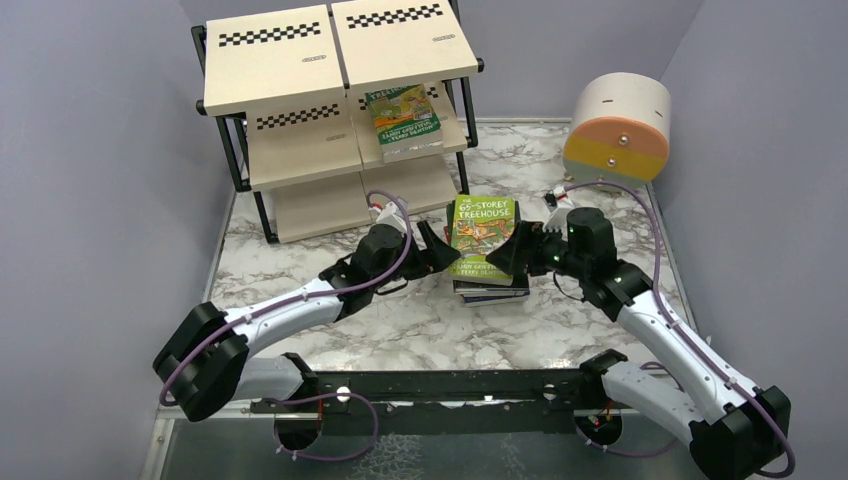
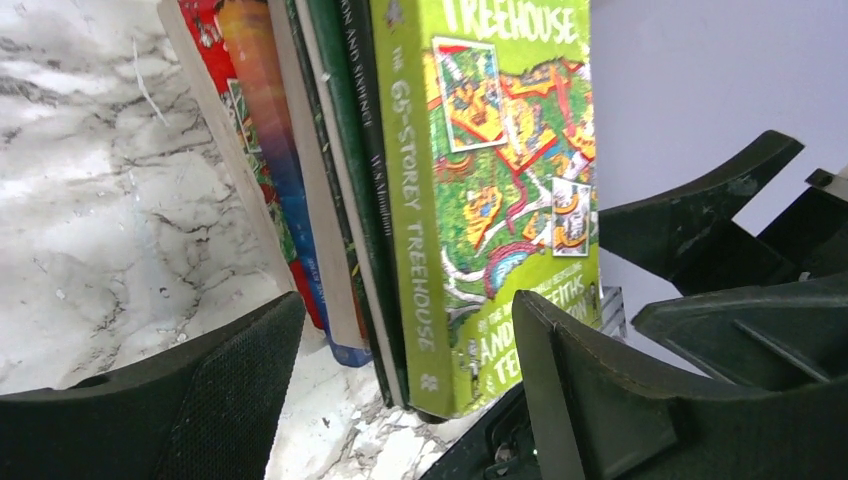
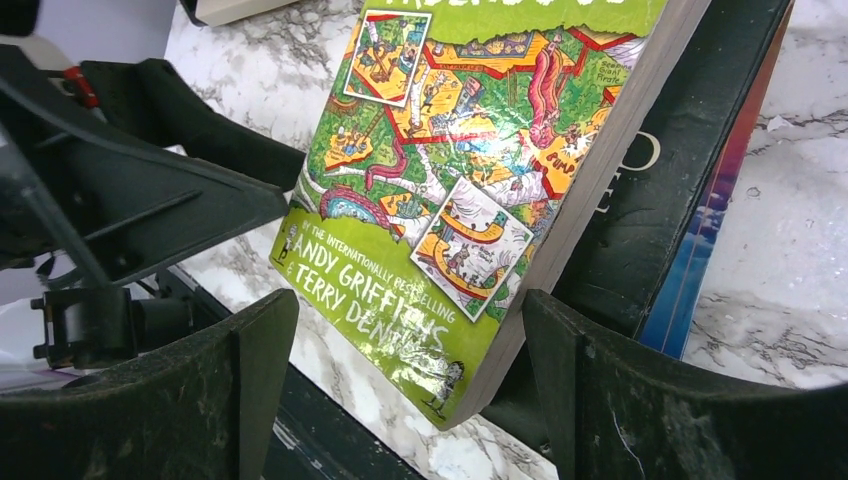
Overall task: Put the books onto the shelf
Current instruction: Pick up the book from the center of the board.
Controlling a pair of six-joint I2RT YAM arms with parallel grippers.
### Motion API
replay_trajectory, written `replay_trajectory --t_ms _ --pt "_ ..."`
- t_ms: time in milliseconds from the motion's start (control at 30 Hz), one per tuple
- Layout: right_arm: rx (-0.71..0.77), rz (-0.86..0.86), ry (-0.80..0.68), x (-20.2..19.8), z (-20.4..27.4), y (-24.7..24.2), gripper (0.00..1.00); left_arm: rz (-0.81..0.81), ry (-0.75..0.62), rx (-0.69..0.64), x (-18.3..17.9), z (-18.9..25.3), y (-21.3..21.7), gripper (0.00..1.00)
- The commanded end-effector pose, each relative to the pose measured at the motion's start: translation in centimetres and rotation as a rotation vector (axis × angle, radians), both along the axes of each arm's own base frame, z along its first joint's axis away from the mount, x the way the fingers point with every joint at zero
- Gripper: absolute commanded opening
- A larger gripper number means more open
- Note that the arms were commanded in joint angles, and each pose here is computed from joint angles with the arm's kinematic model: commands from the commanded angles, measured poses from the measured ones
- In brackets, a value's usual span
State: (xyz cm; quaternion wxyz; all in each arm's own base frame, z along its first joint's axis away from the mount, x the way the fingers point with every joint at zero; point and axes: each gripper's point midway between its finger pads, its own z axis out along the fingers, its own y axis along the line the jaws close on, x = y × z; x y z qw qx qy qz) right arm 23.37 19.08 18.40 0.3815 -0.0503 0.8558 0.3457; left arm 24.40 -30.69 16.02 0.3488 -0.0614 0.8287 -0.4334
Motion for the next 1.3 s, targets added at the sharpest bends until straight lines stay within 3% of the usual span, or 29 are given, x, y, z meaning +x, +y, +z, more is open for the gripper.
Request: replay_trajectory --t_ms 0,767,1033,1267 --pt "0.036 0.039 -0.036 0.1 0.4 1.0 0.81 -0.080 0.024 -0.109 -0.6 -0.1 -1.7 0.70" --pt "0.090 0.089 -0.049 0.7 -0.8 2.7 0.81 -0.112 -0.005 -0.239 -0.3 0.2 -2.8 0.65" --pt "0.119 0.100 -0.058 0.7 -1.0 3.1 0.81 -0.092 -0.019 -0.259 -0.3 0.3 -2.3 0.41" --pt "0.102 0.069 -0.071 0.8 -0.9 2.5 0.81 -0.050 -0.046 -0.280 -0.3 1.0 -1.2 0.13"
